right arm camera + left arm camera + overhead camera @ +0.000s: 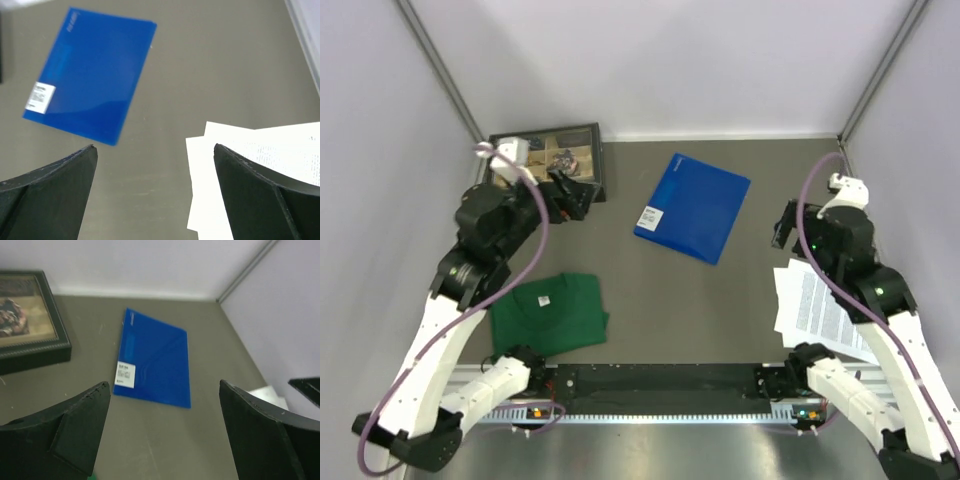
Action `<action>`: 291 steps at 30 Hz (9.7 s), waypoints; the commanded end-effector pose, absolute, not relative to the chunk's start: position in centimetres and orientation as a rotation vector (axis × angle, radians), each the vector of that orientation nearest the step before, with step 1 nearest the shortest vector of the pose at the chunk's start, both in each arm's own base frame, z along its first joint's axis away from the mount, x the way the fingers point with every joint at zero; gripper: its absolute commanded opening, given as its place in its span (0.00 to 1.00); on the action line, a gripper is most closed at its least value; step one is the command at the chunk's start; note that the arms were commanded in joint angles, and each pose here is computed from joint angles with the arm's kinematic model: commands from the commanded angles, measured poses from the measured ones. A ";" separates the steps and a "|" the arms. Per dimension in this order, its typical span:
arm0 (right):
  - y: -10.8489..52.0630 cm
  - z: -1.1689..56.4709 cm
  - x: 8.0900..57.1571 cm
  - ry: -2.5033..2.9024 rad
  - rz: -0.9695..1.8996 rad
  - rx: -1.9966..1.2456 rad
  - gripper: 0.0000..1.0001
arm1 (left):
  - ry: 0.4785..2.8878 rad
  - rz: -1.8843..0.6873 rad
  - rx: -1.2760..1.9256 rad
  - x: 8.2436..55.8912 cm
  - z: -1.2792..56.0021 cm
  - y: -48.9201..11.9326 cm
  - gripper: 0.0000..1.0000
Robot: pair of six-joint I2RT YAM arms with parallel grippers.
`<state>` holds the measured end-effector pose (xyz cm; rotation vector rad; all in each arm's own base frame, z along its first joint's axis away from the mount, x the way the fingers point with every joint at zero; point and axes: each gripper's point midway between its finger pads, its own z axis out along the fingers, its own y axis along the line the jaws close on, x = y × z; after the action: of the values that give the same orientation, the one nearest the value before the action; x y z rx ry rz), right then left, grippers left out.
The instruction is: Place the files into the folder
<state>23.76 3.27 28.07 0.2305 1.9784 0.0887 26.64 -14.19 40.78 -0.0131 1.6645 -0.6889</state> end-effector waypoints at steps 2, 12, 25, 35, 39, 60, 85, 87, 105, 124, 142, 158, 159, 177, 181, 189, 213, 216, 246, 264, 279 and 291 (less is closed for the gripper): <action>5.3 24.3 26.7 2.110 0.088 0.221 0.99 | 1.812 -0.725 0.188 30.1 35.0 -18.5 0.92; 10.3 20.0 29.7 2.206 0.296 0.102 0.99 | 1.944 -0.216 0.645 33.8 21.3 -22.9 0.78; 13.0 17.4 27.8 2.288 0.459 -0.076 0.99 | 1.809 0.169 1.215 36.4 9.8 -27.5 0.56; 11.5 19.2 26.4 2.238 0.398 -0.072 0.99 | 1.816 0.344 1.290 38.3 4.3 -29.9 0.52; 11.3 19.2 26.1 2.232 0.403 -0.033 0.99 | 1.820 0.390 1.319 38.8 2.7 -30.8 0.45; 10.6 14.7 33.8 2.320 0.521 0.455 0.99 | 1.991 0.114 1.099 37.4 4.9 -33.5 0.10; 12.8 11.6 34.7 2.462 0.653 0.278 0.99 | 2.413 -0.794 0.194 49.9 9.4 -29.7 0.81; 12.8 12.0 34.6 2.449 0.657 0.267 0.99 | 2.416 -0.777 0.165 50.7 8.5 -29.8 0.88; 10.5 9.8 32.0 2.493 0.515 0.419 0.99 | 2.573 -0.971 -0.163 41.0 3.1 -33.1 0.68; 7.5 7.2 28.3 2.280 0.944 0.758 0.84 | 2.504 -1.214 0.015 29.8 6.7 -44.3 0.71; 7.8 7.7 33.0 2.194 1.154 0.693 0.51 | 2.302 -1.165 0.089 40.0 10.9 -42.7 0.61; 10.1 6.1 33.7 2.202 1.242 0.679 0.38 | 2.393 -1.142 -0.013 40.2 5.2 -40.8 0.57; 10.0 5.9 33.6 2.206 1.243 0.687 0.39 | 2.396 -1.141 -0.014 40.1 5.1 -40.8 0.57; 10.8 4.7 34.7 2.149 1.389 0.791 0.34 | 2.445 -1.178 -0.042 38.1 3.1 -40.3 0.56; 10.9 4.2 34.9 2.127 1.421 0.833 0.33 | 2.454 -1.173 -0.040 37.9 2.7 -40.2 0.55; 11.2 3.9 35.7 2.051 1.480 0.883 0.27 | 2.475 -1.180 -0.045 37.6 1.7 -40.2 0.54; 15.8 14.0 34.4 2.073 0.688 -0.096 0.00 | 2.362 -1.391 -0.536 38.7 26.7 -34.3 0.70; 16.0 14.9 33.3 2.012 0.589 -0.198 0.00 | 2.312 -1.415 -0.672 39.4 27.9 -34.2 0.76; 21.1 16.1 26.8 1.780 0.209 -0.610 0.00 | 2.486 -0.646 -0.582 36.3 22.7 -31.3 0.49; 19.1 17.7 18.6 2.164 0.561 -0.372 0.86 | 2.375 -0.794 -0.341 29.4 19.1 -26.8 0.08; 17.2 13.9 32.3 2.378 0.637 0.073 0.80 | 2.500 -0.777 -0.261 26.5 14.9 -26.2 0.00; 11.9 4.5 34.7 2.568 0.384 0.230 0.83 | 2.678 -0.568 -0.366 22.7 6.5 -22.3 0.16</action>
<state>32.71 14.18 5.26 0.1706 2.6040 0.4430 25.01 -24.03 9.47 -0.3269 2.6028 -0.6415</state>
